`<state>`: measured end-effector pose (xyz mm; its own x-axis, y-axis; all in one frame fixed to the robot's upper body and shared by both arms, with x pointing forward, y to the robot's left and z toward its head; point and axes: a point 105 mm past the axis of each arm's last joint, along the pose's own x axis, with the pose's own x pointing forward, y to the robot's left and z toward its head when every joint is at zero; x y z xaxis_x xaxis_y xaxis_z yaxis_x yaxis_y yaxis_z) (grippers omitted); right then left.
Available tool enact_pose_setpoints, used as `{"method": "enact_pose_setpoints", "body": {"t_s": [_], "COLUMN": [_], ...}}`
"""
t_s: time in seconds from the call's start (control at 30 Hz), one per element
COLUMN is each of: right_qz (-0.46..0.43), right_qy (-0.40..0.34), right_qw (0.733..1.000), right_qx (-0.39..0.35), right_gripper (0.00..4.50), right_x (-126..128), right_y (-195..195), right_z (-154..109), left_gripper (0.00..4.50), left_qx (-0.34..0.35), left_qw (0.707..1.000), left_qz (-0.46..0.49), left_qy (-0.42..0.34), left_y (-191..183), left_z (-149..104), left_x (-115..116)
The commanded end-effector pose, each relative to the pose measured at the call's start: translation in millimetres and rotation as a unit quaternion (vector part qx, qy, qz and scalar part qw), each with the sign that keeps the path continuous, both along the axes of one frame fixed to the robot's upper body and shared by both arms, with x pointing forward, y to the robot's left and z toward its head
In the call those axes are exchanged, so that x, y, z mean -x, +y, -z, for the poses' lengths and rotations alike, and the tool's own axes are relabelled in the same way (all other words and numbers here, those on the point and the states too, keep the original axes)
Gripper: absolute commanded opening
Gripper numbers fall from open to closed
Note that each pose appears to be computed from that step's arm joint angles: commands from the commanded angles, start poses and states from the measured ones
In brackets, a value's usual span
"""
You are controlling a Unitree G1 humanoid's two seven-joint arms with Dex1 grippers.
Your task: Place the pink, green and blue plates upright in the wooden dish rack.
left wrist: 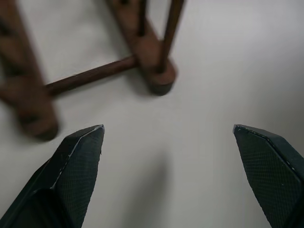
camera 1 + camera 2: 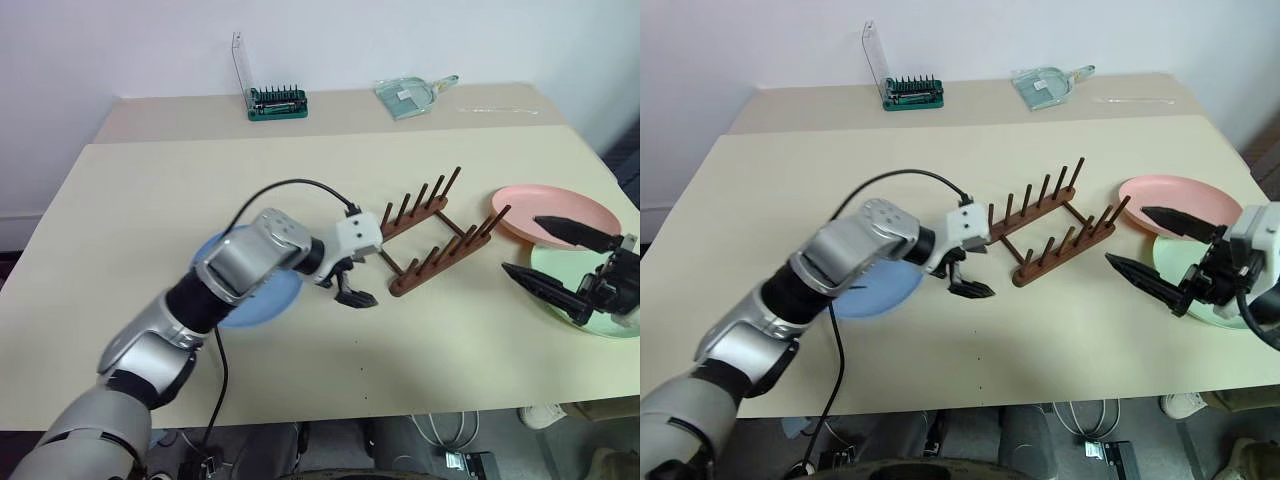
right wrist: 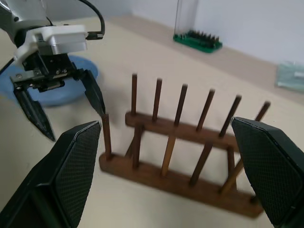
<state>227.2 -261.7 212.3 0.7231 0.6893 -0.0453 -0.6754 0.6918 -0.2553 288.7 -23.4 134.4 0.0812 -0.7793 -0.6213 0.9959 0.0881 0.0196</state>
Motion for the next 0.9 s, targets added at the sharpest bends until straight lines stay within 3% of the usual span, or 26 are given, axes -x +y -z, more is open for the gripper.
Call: {"method": "enact_pose_setpoints", "body": {"t_s": [0.03,0.5,0.9], "right_qz": [0.000,0.013,0.020], "right_qy": [-0.027,-0.025,-0.032], "right_qw": [0.999,1.000,0.999], "right_qx": [0.018,0.014,0.010], "right_gripper": [4.48,4.48,4.48], "right_x": [8,12,14], "right_y": [4,5,6], "right_z": [-10,-4,-5], "left_gripper": [4.50,4.50,4.50], "left_qx": [0.003,-0.014,-0.025], "left_qw": [1.000,0.995,0.991], "left_qz": [-0.003,-0.097,-0.126], "left_qy": [0.007,-0.006,-0.026], "left_y": [-7,-37,-40], "left_z": [-3,33,44], "left_x": [4,-10,-17]}}
